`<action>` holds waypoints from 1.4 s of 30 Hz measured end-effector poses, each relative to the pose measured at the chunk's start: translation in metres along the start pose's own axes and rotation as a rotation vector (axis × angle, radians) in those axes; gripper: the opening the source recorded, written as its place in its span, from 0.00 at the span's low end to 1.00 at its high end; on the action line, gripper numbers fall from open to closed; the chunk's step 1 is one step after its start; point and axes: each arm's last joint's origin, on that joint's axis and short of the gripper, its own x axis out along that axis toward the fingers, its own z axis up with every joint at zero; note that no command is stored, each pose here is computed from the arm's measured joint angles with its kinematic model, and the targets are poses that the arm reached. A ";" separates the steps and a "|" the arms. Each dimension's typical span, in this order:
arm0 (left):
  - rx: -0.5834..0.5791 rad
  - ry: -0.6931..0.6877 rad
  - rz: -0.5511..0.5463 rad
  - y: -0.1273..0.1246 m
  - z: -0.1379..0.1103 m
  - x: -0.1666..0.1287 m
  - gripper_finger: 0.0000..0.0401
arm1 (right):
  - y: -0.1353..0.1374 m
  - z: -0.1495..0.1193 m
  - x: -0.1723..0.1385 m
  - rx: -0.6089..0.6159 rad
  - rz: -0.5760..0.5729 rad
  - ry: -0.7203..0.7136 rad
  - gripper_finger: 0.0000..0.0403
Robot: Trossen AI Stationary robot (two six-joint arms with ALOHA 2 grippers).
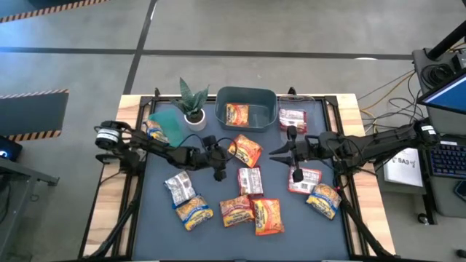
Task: Sort Maruchan noodles
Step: Put the orange noodle pack into the blue bin
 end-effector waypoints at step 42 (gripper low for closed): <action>-0.002 -0.003 -0.043 0.018 -0.015 0.035 0.39 | -0.003 -0.002 -0.018 -0.016 0.168 -0.050 0.14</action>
